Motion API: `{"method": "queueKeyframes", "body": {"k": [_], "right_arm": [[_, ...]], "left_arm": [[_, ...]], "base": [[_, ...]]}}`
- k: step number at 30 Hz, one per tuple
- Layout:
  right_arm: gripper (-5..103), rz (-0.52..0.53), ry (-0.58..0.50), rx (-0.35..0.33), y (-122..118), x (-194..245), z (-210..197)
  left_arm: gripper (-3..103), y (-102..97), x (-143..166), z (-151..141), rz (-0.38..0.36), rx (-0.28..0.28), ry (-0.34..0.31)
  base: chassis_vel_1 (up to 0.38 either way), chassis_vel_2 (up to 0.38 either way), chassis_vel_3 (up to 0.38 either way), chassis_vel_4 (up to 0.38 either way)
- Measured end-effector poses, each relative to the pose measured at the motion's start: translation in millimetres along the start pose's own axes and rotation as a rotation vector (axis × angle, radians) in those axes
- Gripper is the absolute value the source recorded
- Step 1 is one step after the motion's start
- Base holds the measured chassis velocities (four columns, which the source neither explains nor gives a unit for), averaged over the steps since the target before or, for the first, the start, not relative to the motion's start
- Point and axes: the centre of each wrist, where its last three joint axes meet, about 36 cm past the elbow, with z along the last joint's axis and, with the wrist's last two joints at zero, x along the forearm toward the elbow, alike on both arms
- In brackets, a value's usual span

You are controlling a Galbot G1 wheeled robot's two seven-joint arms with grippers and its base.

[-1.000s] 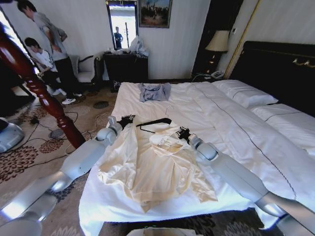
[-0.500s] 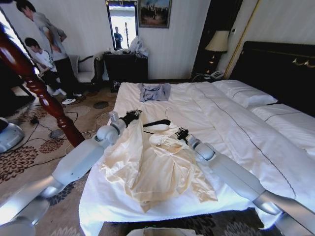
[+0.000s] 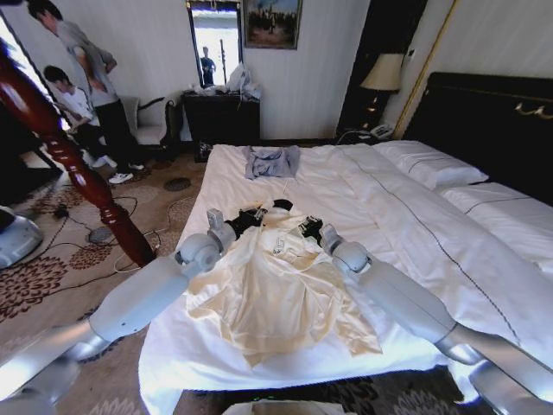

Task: Pick up the clothes from the bed and hang them on the clothes hanger.

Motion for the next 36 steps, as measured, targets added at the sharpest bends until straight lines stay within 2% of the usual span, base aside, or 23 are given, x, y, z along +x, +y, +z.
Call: {"method": "queueKeyframes", "body": {"k": [6,12,15,19,21,23,25,26,27,30,34,36], "right_arm": [[22,0.038,-0.040,-0.021,-3.3,-2.3,-10.8],[22,0.052,-0.083,-0.029,-3.3,0.4,-23.7],[22,0.071,-0.123,-0.015,-7.9,2.9,-34.1],[22,0.090,-0.138,0.004,-14.4,3.1,-36.4],[22,0.111,-0.161,0.041,-20.4,1.7,-40.4],[22,0.118,-0.170,0.058,-22.1,1.1,-42.3],[22,0.143,-0.204,0.120,-28.1,-0.9,-50.7],[22,0.167,-0.240,0.185,-33.4,-2.8,-59.7],[22,0.167,-0.240,0.185,-33.4,-2.8,-59.7],[22,0.185,-0.294,0.269,-37.2,-2.8,-73.2],[22,0.189,-0.322,0.313,-35.8,0.3,-78.4],[22,0.189,-0.330,0.340,-31.6,4.3,-76.2]], "left_arm": [[2,-14.2,-4.3,-8.0,0.072,-0.006,-0.004],[2,-20.0,-3.4,-11.6,0.113,-0.020,-0.003],[2,-22.2,5.7,-13.5,0.147,-0.040,0.008],[2,-20.3,22.5,-7.4,0.142,-0.048,0.033],[2,-18.1,40.0,3.1,0.130,-0.062,0.067],[2,-17.5,44.0,5.9,0.125,-0.065,0.076],[2,-16.4,54.5,12.9,0.113,-0.069,0.097],[2,-14.4,59.7,15.9,0.099,-0.071,0.103],[2,-14.4,59.7,15.9,0.099,-0.071,0.103],[2,-9.3,66.8,16.7,0.058,-0.070,0.097],[2,-5.3,72.4,16.2,0.020,-0.074,0.090],[2,0.2,79.5,17.1,-0.016,-0.094,0.090]], "base": [[0.000,0.000,0.000,0.000],[0.000,0.000,0.000,0.000],[0.000,0.000,0.000,0.000],[0.000,0.000,0.000,0.000],[0.000,0.000,0.000,0.000],[0.000,0.000,0.000,0.000],[0.000,0.000,0.000,0.000],[0.000,0.000,0.000,0.000],[0.000,0.000,0.000,0.000],[0.000,0.000,0.000,0.000],[0.000,0.000,0.000,0.000],[0.000,0.000,0.000,0.000]]}}
